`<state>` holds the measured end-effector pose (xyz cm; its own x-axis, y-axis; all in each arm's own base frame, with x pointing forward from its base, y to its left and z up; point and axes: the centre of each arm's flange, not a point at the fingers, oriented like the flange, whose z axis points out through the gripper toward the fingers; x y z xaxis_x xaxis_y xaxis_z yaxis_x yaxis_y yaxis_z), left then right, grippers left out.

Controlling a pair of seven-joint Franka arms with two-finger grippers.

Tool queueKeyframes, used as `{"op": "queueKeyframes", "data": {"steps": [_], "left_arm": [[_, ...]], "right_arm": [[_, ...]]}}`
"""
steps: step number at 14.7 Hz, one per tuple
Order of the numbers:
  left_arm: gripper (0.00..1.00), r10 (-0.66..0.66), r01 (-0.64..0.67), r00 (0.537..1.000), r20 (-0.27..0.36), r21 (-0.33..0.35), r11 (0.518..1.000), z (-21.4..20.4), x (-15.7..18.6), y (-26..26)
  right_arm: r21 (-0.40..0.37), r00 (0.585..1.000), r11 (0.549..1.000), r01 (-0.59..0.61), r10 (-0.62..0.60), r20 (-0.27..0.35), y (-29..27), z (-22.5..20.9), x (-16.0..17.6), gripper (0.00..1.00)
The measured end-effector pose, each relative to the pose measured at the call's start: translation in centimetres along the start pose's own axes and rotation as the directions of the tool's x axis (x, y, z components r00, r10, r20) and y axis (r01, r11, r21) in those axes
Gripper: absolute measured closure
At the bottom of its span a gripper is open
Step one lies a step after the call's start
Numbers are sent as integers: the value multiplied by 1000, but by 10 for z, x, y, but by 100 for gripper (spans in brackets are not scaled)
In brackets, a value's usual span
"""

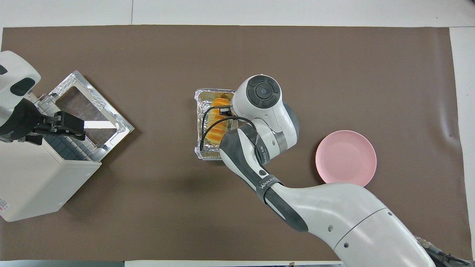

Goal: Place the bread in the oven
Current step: 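Carry the foil tray toward the table center with the right gripper, then release the tray with the right gripper while the left gripper reaches it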

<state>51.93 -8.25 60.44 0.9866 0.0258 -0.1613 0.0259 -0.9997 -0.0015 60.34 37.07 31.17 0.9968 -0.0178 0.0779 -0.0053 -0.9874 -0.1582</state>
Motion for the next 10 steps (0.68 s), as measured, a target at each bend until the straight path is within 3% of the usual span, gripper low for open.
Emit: {"op": "queueKeyframes", "data": {"steps": [5, 9, 10], "left_arm": [[0, 0, 0, 1000, 0, 0, 1000, 0, 0, 0], [0, 3, -3, 1000, 0, 1, 1000, 0, -1, 2], [0, 10, -10, 1000, -3, 2, 1000, -1, -2, 5]], "right_arm": [[-30, 997, 997, -73, 74, 35, 16, -22, 11, 41], [-46, 983, 983, -179, 181, 43, 66, -73, 51, 2], [-48, 977, 977, -206, 208, 39, 86, -82, 61, 0]]}}
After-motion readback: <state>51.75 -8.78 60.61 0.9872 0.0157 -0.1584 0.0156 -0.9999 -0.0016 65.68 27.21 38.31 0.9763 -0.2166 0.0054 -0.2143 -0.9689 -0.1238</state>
